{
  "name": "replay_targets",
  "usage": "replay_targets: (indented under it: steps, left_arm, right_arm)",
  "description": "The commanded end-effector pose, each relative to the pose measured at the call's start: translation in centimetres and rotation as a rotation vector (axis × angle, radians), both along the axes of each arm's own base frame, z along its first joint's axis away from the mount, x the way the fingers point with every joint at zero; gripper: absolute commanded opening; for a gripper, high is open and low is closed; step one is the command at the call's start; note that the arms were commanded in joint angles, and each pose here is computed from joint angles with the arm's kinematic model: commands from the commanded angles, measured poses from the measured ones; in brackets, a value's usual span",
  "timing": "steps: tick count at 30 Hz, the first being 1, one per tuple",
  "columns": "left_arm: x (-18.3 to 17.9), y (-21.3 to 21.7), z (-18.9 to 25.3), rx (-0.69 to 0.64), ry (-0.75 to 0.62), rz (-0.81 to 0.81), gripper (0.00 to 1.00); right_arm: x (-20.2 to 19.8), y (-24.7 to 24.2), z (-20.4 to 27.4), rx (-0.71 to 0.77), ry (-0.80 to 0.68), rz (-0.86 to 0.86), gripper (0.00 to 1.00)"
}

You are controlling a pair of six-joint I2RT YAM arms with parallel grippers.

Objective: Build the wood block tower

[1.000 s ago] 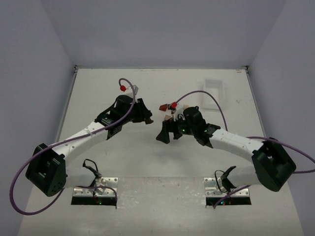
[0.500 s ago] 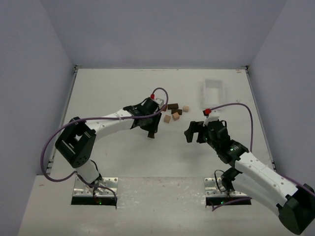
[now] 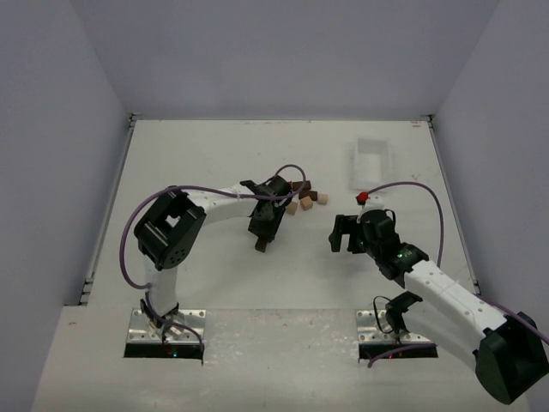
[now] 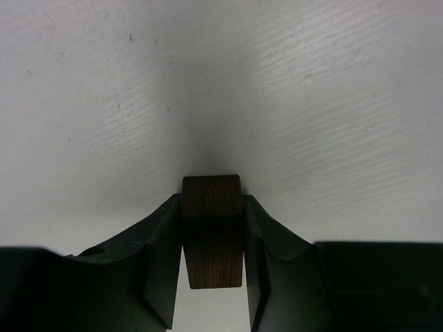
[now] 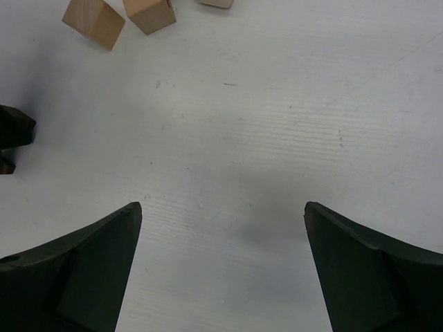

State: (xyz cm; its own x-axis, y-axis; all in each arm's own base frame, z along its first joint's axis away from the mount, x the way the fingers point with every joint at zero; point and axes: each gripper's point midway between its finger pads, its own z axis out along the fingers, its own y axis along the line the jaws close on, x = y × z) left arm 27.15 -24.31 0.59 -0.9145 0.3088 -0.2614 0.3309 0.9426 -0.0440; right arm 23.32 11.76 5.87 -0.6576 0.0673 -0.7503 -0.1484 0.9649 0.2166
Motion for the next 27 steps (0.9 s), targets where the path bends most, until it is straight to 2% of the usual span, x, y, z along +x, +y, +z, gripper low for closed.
replay_targets:
  steps: [1,2,7,9,13,18,24,27]
  left_arm:
    - [1.5,-0.8,0.6,0.01,-0.031,0.037,0.04]
    - [1.7,-1.0,0.5,0.009,-0.032,0.037,0.08]
    - [1.9,-1.3,0.5,0.004,-0.03,0.03,0.45]
    - [2.0,-1.3,0.8,0.003,-0.039,0.031,0.55]
    - [2.4,-1.3,1.7,-0.001,-0.067,0.037,0.66]
    - [3.3,-1.7,3.9,-0.038,-0.125,0.051,0.69]
    - [5.2,-1.3,11.9,-0.146,-0.337,0.075,0.84]
    - [5.9,-0.8,16.5,-0.279,-0.46,0.098,1.0]
  right_arm:
    - [0.4,0.1,-0.2,0.003,-0.006,0.003,0.99]
    - [0.3,0.1,-0.5,0.003,0.001,0.005,0.99]
    - [0.3,0.1,-0.9,-0.008,0.016,0.001,0.99]
    - [0.4,0.1,-0.8,-0.007,0.015,0.003,0.99]
    - [0.4,0.2,-0.5,0.003,0.003,0.008,0.99]
    - [0.3,0.5,-0.3,0.008,-0.007,0.033,0.99]
    - [0.4,2.3,1.0,0.041,-0.112,0.183,0.99]
    - [1.1,3.3,2.2,0.052,-0.176,0.23,0.99]
